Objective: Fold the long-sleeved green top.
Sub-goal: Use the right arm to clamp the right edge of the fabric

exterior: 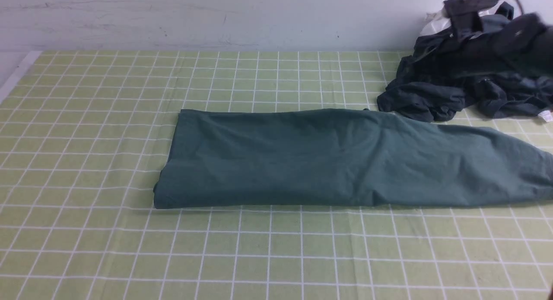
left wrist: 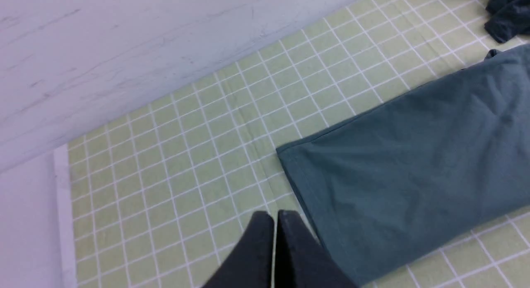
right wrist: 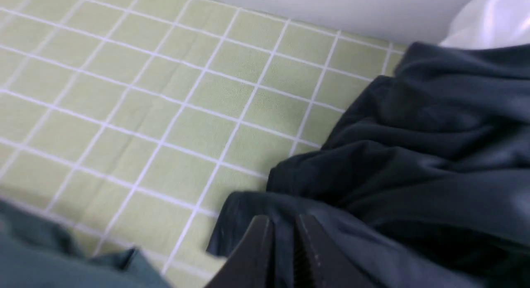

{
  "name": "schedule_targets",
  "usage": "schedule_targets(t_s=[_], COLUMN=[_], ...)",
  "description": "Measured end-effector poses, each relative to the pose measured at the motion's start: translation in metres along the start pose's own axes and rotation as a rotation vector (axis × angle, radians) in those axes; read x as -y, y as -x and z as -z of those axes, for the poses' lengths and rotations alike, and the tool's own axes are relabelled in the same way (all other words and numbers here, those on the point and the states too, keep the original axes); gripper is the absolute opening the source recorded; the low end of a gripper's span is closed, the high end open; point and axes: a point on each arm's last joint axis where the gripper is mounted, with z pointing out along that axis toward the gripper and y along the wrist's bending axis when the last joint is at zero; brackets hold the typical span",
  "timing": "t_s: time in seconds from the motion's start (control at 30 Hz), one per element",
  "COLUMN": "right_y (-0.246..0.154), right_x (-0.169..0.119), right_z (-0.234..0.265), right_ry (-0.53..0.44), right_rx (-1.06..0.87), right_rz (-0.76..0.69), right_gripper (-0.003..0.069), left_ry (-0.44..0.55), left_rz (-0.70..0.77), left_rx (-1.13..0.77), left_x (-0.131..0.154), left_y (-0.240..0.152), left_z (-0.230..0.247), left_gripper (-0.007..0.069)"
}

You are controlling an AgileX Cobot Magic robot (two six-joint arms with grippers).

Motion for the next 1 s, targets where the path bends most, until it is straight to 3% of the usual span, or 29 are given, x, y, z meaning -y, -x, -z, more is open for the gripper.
schedule_targets(t_s=[0.1, 0.2, 0.3, 0.53, 0.7, 1.0], right_y=[0.007, 0.002, -0.021, -0.080, -0.101, -0.156], right_x=[0.017, 0.046, 0.070, 0.107, 0.111, 0.114], right_z=[0.034, 0.076, 0.089, 0.090, 0.085, 0.051], right_ry=[0.029, 0.028, -0.010, -0.154, -0.212, -0.263], right_rx=[-0.047, -0.154, -0.312, -0.550, -0.590, -0.747], right_rz=[-0.033, -0.162, -0.277, -0.429, -0.437, -0.540], right_gripper=[0.0118, 0.0189, 0.0263, 0.0424, 0.0497, 0.0506], left_ry=[0.030, 0.069, 0.083, 0.041, 0.028, 0.038], left_rz=[0.029, 0.103, 0.142, 0.148, 0.147, 0.152], left_rx=[0.034, 0.064, 0.056, -0.224, -0.275, -0.172], left_x=[0.006, 0.019, 0.031, 0.053, 0.058, 0.057], left_y=[-0.026, -0.081, -0.130, -0.216, -0.237, -0.230], left_z=[0.026, 0.039, 0.028, -0.025, -0.041, -0.044], left_gripper=[-0.0004, -0.0004, -0.0004, -0.0004, -0.0004, -0.0004])
